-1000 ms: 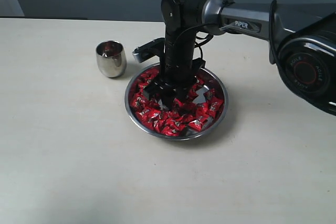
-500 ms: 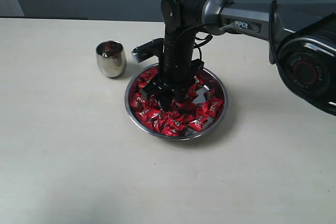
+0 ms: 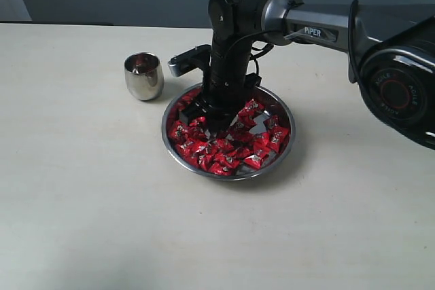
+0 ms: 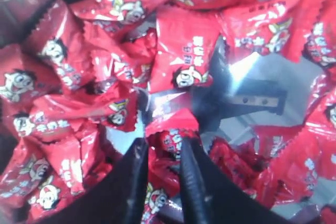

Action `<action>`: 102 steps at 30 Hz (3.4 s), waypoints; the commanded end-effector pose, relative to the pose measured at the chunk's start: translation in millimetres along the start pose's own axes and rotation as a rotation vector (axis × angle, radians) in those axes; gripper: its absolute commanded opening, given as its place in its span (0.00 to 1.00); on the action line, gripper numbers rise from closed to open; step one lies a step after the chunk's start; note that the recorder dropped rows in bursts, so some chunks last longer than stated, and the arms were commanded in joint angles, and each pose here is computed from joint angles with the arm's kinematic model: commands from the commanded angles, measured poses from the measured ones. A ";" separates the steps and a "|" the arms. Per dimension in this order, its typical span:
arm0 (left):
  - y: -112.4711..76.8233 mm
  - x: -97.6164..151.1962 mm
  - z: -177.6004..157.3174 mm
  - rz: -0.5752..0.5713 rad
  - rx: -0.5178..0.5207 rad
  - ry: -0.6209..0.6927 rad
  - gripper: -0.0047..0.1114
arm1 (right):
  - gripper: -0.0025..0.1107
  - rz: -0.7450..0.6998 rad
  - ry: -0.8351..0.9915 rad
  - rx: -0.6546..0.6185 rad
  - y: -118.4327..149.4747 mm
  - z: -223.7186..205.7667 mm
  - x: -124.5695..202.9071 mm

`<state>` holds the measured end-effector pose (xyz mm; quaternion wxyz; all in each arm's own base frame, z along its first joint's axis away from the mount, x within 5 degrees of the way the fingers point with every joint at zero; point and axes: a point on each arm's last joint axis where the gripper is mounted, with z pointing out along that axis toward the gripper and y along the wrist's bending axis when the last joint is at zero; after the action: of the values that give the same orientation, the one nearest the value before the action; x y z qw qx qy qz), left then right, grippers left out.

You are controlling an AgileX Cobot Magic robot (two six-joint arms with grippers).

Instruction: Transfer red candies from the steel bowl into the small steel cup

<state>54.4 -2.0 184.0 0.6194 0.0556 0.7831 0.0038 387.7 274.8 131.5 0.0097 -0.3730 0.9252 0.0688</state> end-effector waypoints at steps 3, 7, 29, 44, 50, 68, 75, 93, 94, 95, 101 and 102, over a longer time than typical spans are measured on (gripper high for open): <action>-0.2 -1.4 -0.4 -0.006 0.004 -0.015 0.04 | 0.02 -0.003 -0.009 0.003 -1.1 -2.3 -0.2; -0.2 -1.4 -0.4 -0.006 0.004 -0.015 0.04 | 0.02 -0.010 -0.068 0.016 1.4 -24.8 -1.9; -0.2 -1.4 -0.4 -0.006 0.004 -0.015 0.04 | 0.42 -0.050 0.005 0.005 -0.9 -5.2 1.4; -0.2 -1.4 -0.4 -0.006 0.004 -0.015 0.04 | 0.02 -0.058 -0.046 0.034 -1.7 -15.6 -1.7; -0.2 -1.4 -0.4 -0.006 0.004 -0.015 0.04 | 0.02 -0.065 -0.145 0.056 1.3 -44.4 -5.1; -0.2 -1.4 -0.4 -0.006 0.004 -0.015 0.04 | 0.41 -0.077 -0.014 0.000 0.7 -12.1 0.8; -0.2 -1.4 -0.4 -0.006 0.004 -0.015 0.04 | 0.38 -0.076 -0.035 0.010 -1.1 -5.5 -2.2; -0.2 -1.4 -0.4 -0.006 0.004 -0.015 0.04 | 0.38 -0.074 -0.036 0.008 -1.5 -2.4 -2.7; -0.2 -1.4 -0.4 -0.006 0.004 -0.015 0.04 | 0.38 -0.074 -0.030 0.007 -1.3 -2.4 -2.2; -0.2 -1.4 -0.4 -0.006 0.004 -0.015 0.04 | 0.38 -0.074 -0.027 0.006 -1.3 -2.4 -1.9; -0.2 -1.4 -0.4 -0.006 0.004 -0.015 0.04 | 0.38 -0.080 -0.051 0.011 -1.6 -2.5 -4.1; -0.2 -1.4 -0.4 -0.006 0.004 -0.015 0.04 | 0.38 -0.080 -0.054 0.010 -1.5 -2.5 -4.4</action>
<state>54.4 -2.0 184.0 0.6194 0.0556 0.7831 0.0038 390.5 276.5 132.1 0.0317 -0.4052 0.9109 0.0712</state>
